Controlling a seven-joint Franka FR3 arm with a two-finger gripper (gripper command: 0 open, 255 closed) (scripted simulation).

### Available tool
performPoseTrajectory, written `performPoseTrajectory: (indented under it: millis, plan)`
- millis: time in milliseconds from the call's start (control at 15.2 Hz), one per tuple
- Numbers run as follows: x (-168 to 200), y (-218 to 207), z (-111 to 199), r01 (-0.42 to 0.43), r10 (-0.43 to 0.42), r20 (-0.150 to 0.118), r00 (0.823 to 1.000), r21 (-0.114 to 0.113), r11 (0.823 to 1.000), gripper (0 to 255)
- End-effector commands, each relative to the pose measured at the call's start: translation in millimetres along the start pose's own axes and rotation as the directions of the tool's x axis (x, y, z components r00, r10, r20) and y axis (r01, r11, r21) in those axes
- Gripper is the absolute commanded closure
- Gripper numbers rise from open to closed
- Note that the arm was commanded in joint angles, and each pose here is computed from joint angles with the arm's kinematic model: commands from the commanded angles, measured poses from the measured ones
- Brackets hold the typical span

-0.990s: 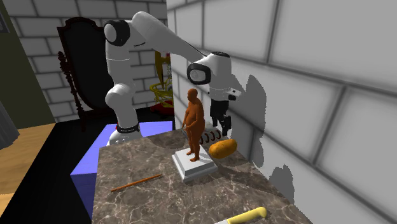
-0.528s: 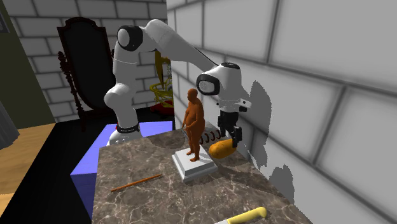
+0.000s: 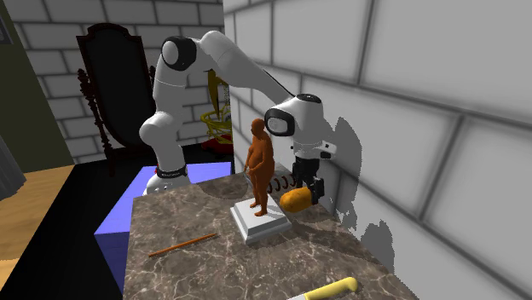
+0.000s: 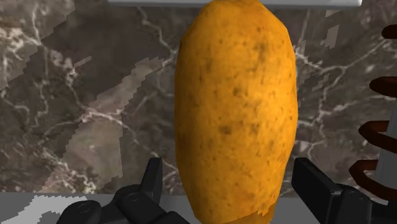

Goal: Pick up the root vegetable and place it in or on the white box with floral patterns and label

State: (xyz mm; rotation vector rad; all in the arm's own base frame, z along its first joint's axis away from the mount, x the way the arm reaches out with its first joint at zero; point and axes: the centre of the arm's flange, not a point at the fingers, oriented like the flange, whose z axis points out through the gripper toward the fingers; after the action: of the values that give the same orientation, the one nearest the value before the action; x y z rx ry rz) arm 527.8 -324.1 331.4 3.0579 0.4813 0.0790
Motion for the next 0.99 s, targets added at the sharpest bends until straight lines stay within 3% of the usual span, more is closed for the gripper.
performPoseTrajectory:
  millis: [0, 198, 264, 924]
  plan:
    - [-0.1, 0.1, 0.4, 0.000, 0.000, 0.000, 1.000, 0.000, 1.000, 0]
    - [0.0, 0.1, 0.4, 0.000, 0.000, 0.000, 1.000, 0.000, 1.000, 0]
    - [0.0, 0.1, 0.4, 0.000, 0.000, 0.000, 1.000, 0.000, 1.000, 255]
    - [0.1, 0.4, -4.9, 0.000, 0.000, 0.000, 1.000, 0.000, 1.000, 255]
